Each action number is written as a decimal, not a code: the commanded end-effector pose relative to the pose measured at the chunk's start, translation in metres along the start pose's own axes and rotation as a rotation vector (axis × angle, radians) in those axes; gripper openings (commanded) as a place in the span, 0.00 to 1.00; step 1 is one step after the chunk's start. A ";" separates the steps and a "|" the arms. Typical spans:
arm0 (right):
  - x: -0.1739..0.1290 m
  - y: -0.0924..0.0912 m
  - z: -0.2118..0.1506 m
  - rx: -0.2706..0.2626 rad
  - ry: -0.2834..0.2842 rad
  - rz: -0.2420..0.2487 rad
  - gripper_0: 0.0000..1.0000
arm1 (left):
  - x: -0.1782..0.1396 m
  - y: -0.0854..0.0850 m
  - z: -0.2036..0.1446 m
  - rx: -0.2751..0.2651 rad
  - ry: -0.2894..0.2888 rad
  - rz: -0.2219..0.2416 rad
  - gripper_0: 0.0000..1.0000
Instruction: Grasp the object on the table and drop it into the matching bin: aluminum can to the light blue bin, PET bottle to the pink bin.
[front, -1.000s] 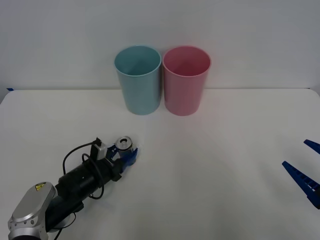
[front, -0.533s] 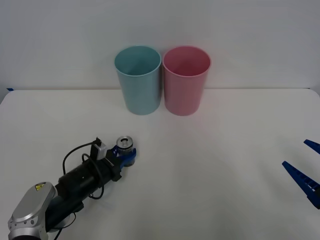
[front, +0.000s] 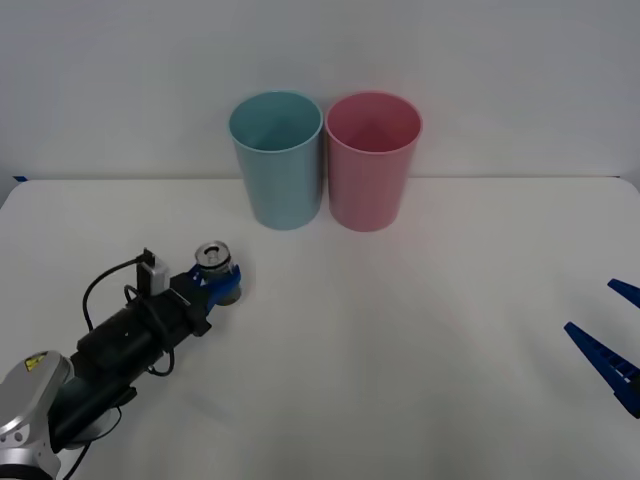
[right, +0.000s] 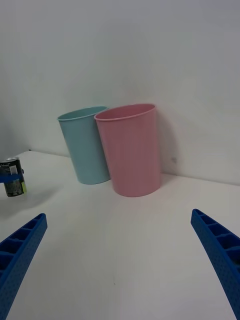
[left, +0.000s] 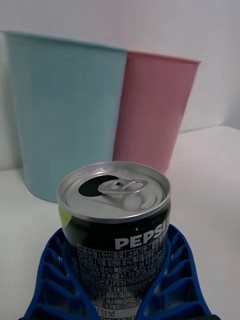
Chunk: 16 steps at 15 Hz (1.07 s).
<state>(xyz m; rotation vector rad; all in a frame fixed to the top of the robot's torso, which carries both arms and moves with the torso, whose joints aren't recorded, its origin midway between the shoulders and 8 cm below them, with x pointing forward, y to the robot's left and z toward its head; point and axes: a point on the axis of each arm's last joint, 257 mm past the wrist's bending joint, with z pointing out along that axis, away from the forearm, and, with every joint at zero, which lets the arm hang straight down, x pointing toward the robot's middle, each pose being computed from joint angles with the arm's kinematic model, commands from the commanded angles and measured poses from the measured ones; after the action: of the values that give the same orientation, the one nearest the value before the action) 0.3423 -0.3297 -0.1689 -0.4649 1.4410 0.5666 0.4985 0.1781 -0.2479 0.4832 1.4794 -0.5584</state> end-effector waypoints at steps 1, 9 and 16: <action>0.000 0.000 0.000 0.000 0.000 0.000 1.00 | -0.034 0.014 -0.008 0.003 -0.041 -0.044 0.00; 0.000 0.000 0.000 0.000 0.000 0.000 1.00 | -0.131 0.046 -0.034 -0.024 -0.152 -0.145 0.00; 0.000 0.000 0.000 0.000 0.000 0.000 1.00 | -0.201 0.054 -0.031 -0.029 -0.196 -0.180 0.00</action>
<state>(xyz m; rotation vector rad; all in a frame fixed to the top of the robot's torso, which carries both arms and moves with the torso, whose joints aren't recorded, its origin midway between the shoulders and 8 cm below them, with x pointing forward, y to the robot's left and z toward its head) 0.3423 -0.3297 -0.1689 -0.4649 1.4410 0.5666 0.5035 0.2524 -0.0557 0.2608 1.3489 -0.7018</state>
